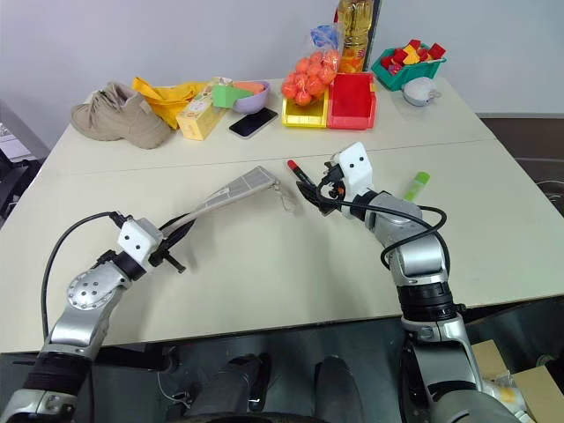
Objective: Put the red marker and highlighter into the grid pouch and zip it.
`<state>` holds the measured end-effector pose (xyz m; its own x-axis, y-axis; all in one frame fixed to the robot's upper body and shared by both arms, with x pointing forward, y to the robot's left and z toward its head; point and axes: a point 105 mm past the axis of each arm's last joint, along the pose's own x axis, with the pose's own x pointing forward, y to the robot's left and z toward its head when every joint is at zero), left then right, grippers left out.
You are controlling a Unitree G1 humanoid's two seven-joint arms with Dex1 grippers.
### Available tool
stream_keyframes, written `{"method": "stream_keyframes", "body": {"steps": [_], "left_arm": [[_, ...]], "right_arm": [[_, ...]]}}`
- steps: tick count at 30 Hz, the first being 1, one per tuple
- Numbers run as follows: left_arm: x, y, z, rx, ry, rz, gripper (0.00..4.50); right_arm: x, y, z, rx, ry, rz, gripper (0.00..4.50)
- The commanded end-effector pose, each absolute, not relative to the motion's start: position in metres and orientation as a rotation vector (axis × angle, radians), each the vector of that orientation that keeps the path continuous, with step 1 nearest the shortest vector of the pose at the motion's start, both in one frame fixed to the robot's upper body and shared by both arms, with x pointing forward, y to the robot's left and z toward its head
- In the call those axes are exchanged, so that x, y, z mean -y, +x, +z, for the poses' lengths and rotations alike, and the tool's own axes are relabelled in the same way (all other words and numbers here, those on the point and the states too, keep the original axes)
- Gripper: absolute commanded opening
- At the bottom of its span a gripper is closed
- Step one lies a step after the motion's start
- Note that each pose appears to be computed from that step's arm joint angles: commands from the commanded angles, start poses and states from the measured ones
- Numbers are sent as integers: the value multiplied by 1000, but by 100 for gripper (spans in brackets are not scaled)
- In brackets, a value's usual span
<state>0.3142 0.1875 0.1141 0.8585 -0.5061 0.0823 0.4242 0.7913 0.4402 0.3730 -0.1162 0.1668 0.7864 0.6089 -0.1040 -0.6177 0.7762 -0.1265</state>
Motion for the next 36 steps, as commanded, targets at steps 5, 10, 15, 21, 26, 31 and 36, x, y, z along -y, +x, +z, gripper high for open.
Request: {"method": "stream_keyframes", "body": {"steps": [5, 10, 15, 21, 26, 31, 36], "left_arm": [[-178, 316, 128, 231, 455, -436, 0], [-172, 317, 129, 238, 466, -439, 0], [-167, 316, 129, 247, 484, -462, 0], [-166, 315, 130, 253, 494, -453, 0], [-160, 311, 128, 256, 490, -439, 0], [-144, 309, 126, 251, 478, -445, 0], [-135, 312, 123, 240, 475, -434, 0]], "right_arm": [[85, 361, 173, -31, -95, 750, 421], [67, 360, 174, -28, -75, 779, 421], [62, 372, 168, -54, -45, 738, 370], [58, 374, 171, -49, -38, 746, 87], [42, 367, 172, -30, -154, 807, 7], [10, 347, 173, 6, -288, 934, 7], [-19, 325, 177, 34, -336, 1057, 7]]}}
